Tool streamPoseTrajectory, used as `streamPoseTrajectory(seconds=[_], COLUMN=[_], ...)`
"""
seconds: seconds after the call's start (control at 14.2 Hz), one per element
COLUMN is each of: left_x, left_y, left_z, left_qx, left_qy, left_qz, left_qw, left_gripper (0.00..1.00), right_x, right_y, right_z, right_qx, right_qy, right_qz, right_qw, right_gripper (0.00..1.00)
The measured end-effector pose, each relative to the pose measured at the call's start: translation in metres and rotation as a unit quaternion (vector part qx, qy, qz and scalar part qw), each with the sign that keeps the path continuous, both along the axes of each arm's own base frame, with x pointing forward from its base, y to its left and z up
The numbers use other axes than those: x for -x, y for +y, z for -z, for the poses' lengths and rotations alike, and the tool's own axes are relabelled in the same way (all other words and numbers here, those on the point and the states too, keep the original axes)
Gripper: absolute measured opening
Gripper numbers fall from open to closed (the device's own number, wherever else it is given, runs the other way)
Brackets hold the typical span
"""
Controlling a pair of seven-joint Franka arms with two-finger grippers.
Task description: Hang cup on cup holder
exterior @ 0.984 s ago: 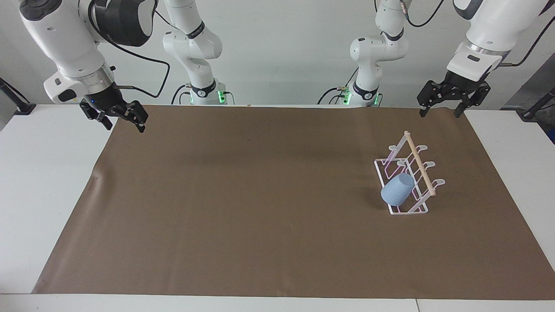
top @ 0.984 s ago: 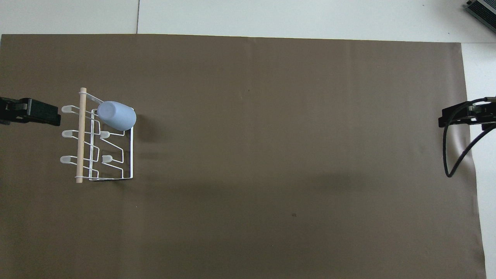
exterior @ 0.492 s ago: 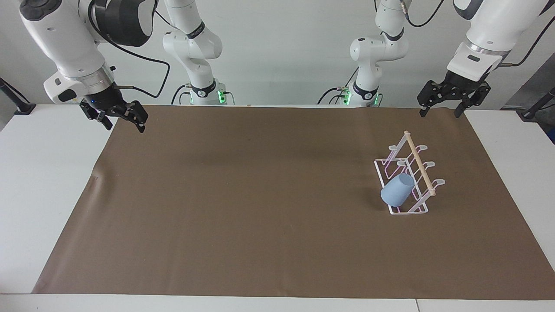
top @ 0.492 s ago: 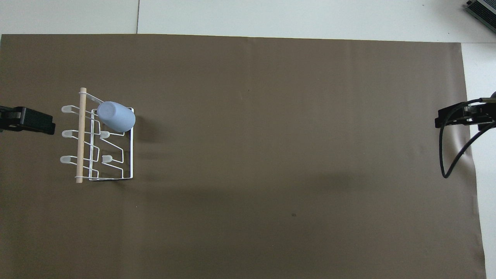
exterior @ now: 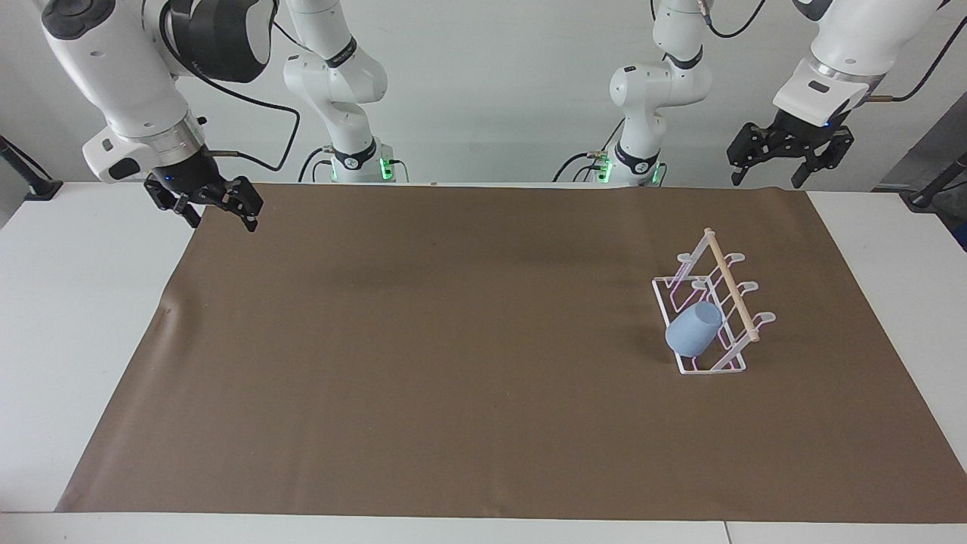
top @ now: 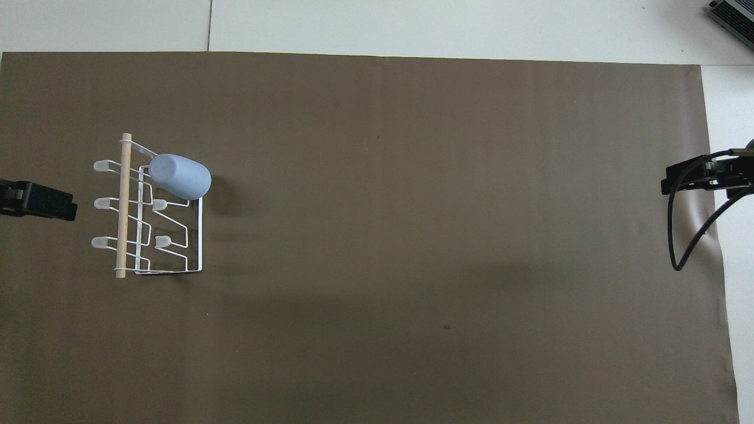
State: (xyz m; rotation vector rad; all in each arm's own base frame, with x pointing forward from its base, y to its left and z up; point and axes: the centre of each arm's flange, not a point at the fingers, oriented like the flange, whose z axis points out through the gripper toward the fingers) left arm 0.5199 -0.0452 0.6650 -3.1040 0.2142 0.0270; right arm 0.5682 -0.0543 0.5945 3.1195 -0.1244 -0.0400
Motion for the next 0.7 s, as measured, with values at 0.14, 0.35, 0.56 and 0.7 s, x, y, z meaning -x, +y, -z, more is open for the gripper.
streamPoseTrajectory(seconds=[0.14,0.35,0.56,0.7], left_x=[-0.0007,-0.0014,-0.0013,-0.0011], left_y=[0.0024,0.0059,0.0051,0.0042], left_z=[-0.0004,-0.0009,-0.0009,-0.0009], left_qx=[0.013,0.023,0.023,0.023], left_qy=[-0.001,-0.003,-0.003,-0.003], left_qz=[-0.004,-0.015,-0.015,-0.014], left_qw=[1.0,1.0,1.0,1.0], left_gripper=[1.0,1.0,1.0,1.0], right_x=[0.0,0.0,0.0,0.0], right_y=[0.0,0.0,0.0,0.0], right_z=[0.0,0.0001,0.0001,0.0001], right_qx=[0.0,0.0,0.0,0.0], right_qy=[0.0,0.0,0.0,0.0], right_qz=[0.0,0.0,0.0,0.0], right_qw=[1.0,1.0,1.0,1.0], right_gripper=[1.0,1.0,1.0,1.0])
